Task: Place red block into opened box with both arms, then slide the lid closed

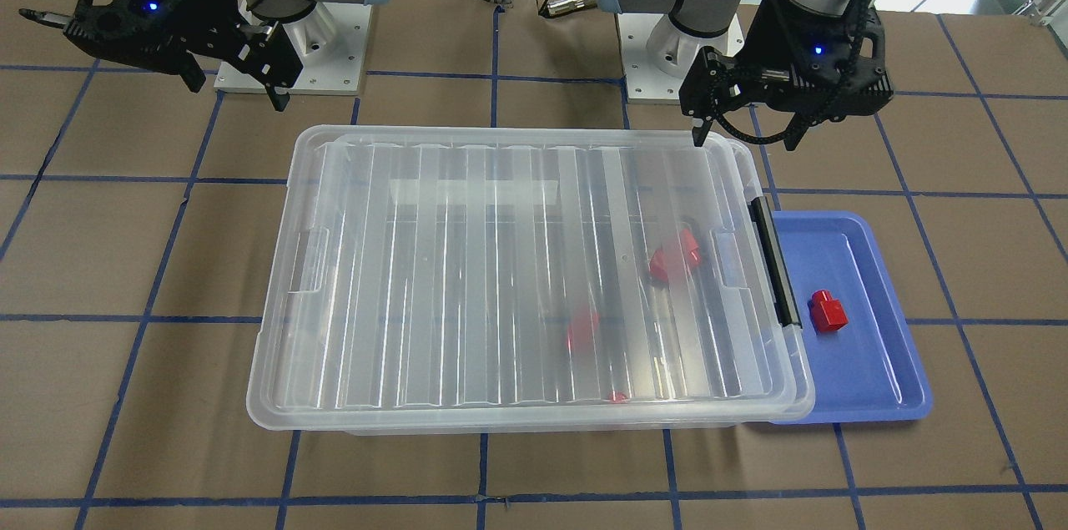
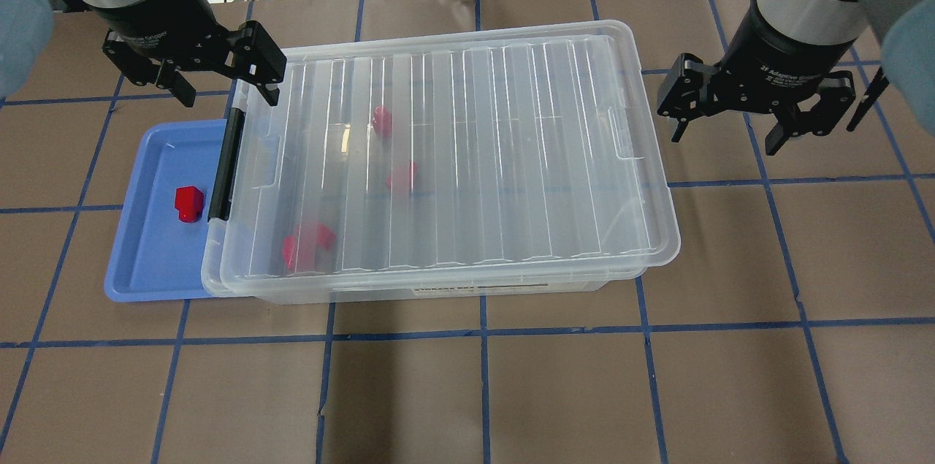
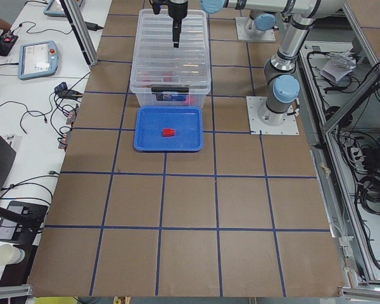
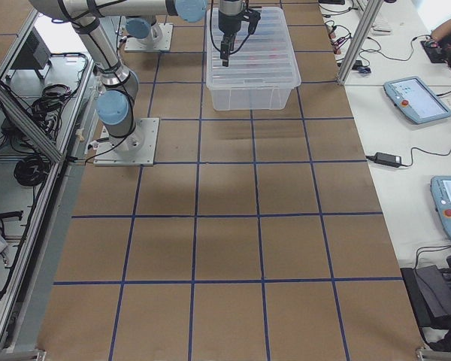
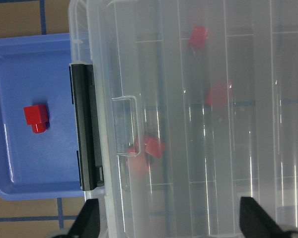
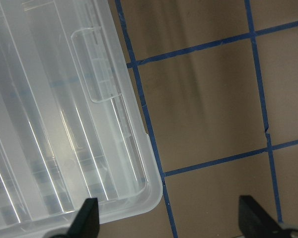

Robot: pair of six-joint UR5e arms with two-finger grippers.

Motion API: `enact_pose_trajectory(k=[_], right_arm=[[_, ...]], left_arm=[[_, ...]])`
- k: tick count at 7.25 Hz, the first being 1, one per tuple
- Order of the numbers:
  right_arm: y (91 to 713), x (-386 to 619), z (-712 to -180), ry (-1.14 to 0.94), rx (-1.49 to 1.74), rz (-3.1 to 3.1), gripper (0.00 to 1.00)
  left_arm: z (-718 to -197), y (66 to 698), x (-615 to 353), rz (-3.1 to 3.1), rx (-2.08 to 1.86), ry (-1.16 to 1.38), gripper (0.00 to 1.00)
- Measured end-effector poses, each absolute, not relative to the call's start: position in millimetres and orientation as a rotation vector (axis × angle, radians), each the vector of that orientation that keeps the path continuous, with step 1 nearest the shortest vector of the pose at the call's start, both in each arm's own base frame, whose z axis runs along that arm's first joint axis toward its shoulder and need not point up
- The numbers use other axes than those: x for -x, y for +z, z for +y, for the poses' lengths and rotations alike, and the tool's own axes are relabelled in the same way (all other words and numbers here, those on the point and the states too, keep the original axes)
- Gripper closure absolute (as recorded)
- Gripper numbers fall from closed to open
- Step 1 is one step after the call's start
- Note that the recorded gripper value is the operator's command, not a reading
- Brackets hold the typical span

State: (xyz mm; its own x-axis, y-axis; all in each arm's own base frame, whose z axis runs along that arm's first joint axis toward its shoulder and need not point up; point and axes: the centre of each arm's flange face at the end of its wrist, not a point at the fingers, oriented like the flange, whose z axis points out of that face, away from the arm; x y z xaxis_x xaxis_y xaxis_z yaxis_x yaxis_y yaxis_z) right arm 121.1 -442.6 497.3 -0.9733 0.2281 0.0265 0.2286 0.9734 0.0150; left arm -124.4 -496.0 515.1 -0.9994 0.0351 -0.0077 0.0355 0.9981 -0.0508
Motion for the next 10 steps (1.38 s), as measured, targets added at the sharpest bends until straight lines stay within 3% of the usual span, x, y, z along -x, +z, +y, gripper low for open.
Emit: enact_pose_trajectory(k=[6,10], right_arm=[[493,-120,-448,-0.017,0.377,-3.09,0.0],[439,-118,-494,-0.112,0.366,-3.089,0.0]], left_arm=[[-495,515,124,3.133,-0.055,-0.081,0.0],[-496,515,124,3.133,-0.054,-0.079,0.0]])
